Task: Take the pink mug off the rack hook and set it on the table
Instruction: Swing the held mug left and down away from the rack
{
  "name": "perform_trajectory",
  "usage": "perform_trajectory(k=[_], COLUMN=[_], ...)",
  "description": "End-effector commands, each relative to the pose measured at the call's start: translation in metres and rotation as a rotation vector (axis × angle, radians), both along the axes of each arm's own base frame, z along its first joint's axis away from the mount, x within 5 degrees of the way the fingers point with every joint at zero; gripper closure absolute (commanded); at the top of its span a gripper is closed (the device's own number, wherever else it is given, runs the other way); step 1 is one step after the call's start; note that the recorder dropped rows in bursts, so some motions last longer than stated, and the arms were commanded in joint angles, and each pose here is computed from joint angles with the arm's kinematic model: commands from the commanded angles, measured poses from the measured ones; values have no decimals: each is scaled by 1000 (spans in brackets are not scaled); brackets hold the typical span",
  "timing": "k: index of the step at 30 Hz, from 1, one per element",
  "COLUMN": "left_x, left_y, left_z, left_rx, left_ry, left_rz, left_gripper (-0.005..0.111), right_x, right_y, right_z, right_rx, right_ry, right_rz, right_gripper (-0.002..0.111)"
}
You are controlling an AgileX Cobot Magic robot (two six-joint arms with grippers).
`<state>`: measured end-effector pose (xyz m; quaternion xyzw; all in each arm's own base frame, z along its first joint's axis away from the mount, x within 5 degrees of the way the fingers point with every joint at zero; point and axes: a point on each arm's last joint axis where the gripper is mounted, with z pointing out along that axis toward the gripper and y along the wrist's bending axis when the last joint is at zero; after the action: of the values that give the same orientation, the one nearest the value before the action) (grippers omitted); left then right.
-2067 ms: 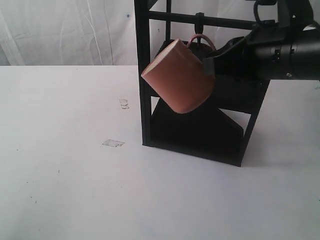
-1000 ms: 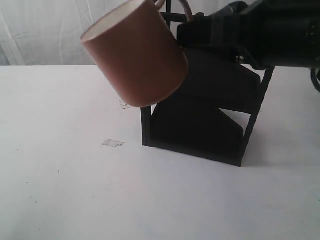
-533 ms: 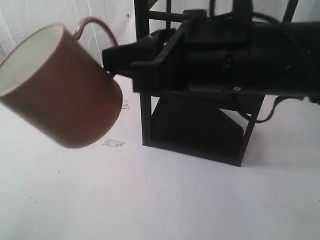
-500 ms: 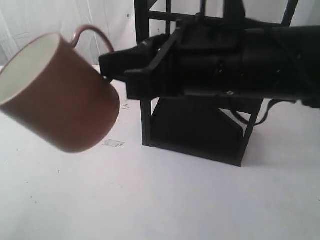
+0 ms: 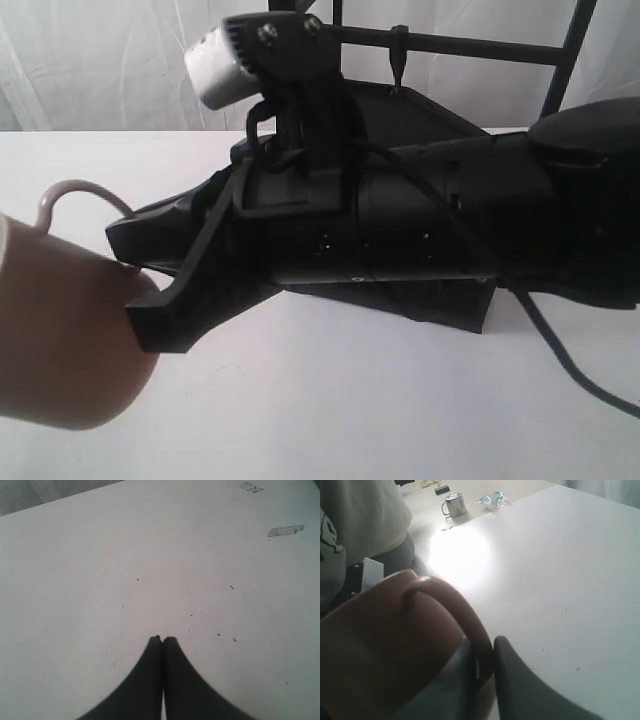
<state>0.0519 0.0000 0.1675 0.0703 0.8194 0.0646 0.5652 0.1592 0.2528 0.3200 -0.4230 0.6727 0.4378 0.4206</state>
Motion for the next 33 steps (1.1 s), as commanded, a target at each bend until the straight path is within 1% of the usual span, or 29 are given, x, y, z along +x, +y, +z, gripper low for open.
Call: perform_trajectory(k=[1, 5, 8, 12, 15, 18, 25, 28, 30, 33], left_x=[0, 0, 0, 0, 0, 0, 0, 0, 0, 0], left_y=[-1, -1, -1, -1, -1, -1, -1, -1, -1, -1], left_z=[-1, -1, -1, -1, -1, -1, -1, -1, -1, -1], left_rx=[-9, -9, -9, -9, -9, -9, -9, -9, -9, -9], left_ry=[-1, -1, -1, -1, -1, -1, -1, -1, -1, -1], left_rz=[-6, -6, -6, -6, -6, -6, -6, -6, -6, -6], left_gripper=[107, 107, 107, 107, 107, 107, 107, 107, 107, 107], right_x=[-9, -9, -10, -8, -8, -12, -19, -19, -20, -22], right_y=[4, 5, 9, 10, 11, 13, 27, 30, 29, 28], right_z=[2, 2, -2, -6, -5, -1, 2, -9, -22, -42], right_rx=[26, 15, -21, -67, -65, -17, 107, 196, 250, 327], right_ry=[42, 40, 22, 33, 24, 17, -123, -124, -114, -131], right_rz=[25, 6, -76, -231, -325, -401, -462, -517, -543, -529], right_gripper=[108, 108, 108, 108, 108, 108, 108, 108, 108, 108])
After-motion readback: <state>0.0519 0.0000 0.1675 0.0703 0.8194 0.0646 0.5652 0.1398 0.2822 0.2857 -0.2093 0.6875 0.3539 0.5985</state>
